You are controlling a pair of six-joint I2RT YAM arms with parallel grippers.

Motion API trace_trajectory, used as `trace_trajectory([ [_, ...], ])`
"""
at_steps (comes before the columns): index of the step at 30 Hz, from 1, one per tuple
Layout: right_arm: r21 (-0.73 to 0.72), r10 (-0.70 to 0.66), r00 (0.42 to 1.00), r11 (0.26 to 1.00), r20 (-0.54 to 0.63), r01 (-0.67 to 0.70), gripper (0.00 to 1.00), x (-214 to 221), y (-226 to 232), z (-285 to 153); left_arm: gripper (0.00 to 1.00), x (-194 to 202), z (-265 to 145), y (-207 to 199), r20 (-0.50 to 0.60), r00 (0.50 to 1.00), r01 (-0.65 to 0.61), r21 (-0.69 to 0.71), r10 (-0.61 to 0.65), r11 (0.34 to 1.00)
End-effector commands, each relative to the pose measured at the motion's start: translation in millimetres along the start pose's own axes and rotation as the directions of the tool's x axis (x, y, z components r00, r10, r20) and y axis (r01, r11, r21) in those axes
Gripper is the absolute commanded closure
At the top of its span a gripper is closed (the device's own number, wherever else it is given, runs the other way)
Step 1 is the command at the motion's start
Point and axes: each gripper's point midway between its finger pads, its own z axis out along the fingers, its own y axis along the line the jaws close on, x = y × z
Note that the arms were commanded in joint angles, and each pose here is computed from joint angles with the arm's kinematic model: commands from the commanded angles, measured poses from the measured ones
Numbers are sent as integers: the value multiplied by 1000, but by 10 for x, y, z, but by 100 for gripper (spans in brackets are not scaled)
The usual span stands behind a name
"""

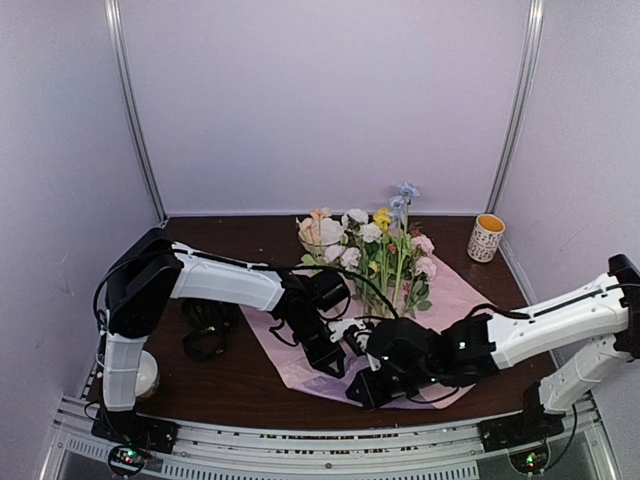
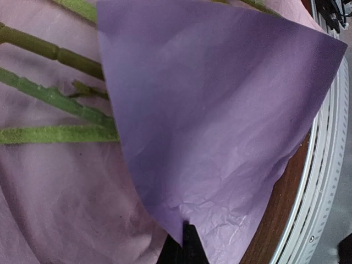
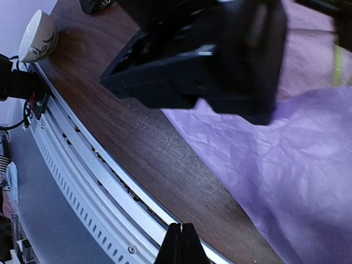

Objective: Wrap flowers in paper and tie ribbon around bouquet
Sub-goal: Press the fold line on the 1/4-folded wrapping paper.

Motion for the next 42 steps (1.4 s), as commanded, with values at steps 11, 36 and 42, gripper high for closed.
trace_trajectory([
  [11, 330, 82, 994, 942, -70, -55, 100, 475, -927, 152, 100, 50, 71, 62, -23, 1000, 2, 16, -2, 1000],
  [36, -76, 65, 962, 996, 267, -46, 99, -231, -177, -651, 100, 55, 63, 40, -25, 1000, 1, 27, 0, 1000],
  [42, 0, -76, 975, 997, 208, 78, 100, -387, 74, -33, 100, 67, 70, 25, -26, 1000, -2, 37, 3, 999],
])
